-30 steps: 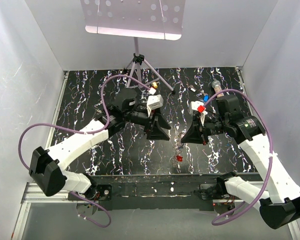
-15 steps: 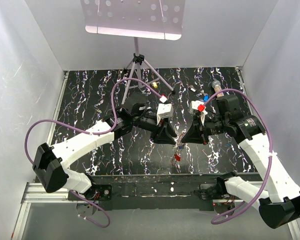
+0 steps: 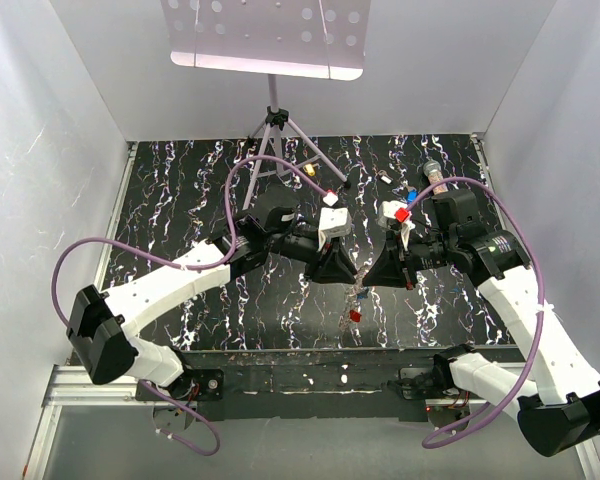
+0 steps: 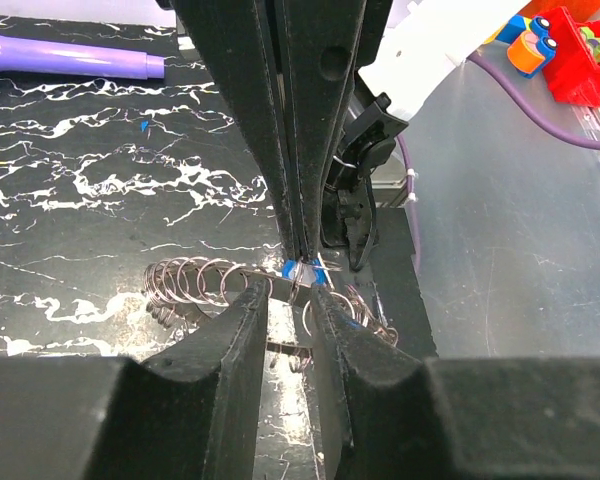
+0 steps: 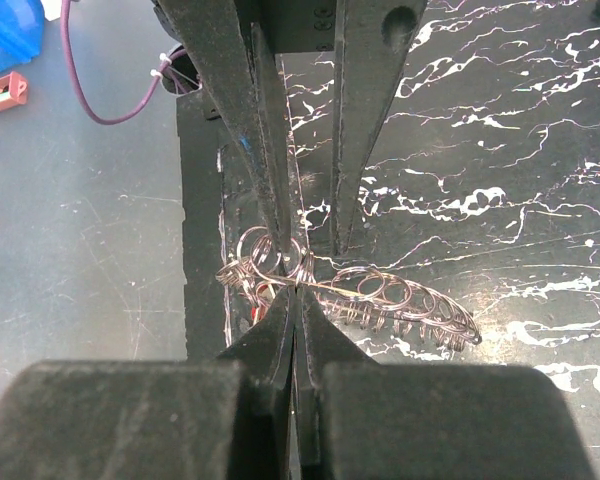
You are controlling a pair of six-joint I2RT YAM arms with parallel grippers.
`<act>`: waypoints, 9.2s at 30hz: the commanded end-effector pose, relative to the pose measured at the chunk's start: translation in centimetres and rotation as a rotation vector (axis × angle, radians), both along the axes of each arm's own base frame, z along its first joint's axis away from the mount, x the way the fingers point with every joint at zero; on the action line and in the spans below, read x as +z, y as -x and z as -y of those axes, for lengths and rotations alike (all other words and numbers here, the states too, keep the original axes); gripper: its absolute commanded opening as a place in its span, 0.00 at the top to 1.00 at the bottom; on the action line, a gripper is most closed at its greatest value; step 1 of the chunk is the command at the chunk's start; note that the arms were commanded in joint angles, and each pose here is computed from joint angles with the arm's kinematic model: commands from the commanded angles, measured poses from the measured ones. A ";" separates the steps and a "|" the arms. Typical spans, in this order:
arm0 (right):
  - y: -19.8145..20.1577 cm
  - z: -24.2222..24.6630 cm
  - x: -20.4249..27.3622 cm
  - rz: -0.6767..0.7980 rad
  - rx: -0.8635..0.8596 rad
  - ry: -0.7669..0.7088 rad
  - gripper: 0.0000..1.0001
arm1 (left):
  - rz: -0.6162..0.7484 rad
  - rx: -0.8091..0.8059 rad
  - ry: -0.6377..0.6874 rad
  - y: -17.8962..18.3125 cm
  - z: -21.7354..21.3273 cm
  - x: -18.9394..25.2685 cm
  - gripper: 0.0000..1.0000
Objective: Put the keys on the keyring
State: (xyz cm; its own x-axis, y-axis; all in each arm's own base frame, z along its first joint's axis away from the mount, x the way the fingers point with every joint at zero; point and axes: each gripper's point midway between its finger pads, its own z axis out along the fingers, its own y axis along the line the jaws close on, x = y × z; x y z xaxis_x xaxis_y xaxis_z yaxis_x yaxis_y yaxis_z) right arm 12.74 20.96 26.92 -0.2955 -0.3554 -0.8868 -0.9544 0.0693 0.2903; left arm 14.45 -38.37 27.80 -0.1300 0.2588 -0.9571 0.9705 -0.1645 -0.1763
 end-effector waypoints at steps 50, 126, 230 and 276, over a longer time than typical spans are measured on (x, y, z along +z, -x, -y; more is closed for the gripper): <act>-4.5 0.4 7.2 0.473 -0.304 -0.285 0.54 | 0.033 0.478 0.473 -5.1 -1.0 6.4 1.00; -3.0 -1.8 5.0 0.592 -0.171 -0.175 0.70 | -0.190 0.604 0.666 -5.4 -3.3 7.5 1.00; 1.0 -1.9 7.1 0.154 -0.074 -0.409 0.99 | -0.114 -0.099 0.677 2.0 -2.9 8.9 1.00; 1.4 -1.2 2.3 0.055 0.029 -0.185 0.99 | 0.056 -0.098 0.049 1.1 -1.3 2.6 0.66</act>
State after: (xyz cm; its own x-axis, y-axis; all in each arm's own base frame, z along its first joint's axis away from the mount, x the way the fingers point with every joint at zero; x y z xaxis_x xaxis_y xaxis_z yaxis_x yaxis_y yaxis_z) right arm 11.15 21.98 27.00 -0.2902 -0.2340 -0.9279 -0.9556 0.0186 0.2942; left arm 13.26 -36.44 29.29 -0.0985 0.2399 -0.9658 0.9512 -0.2624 -0.1622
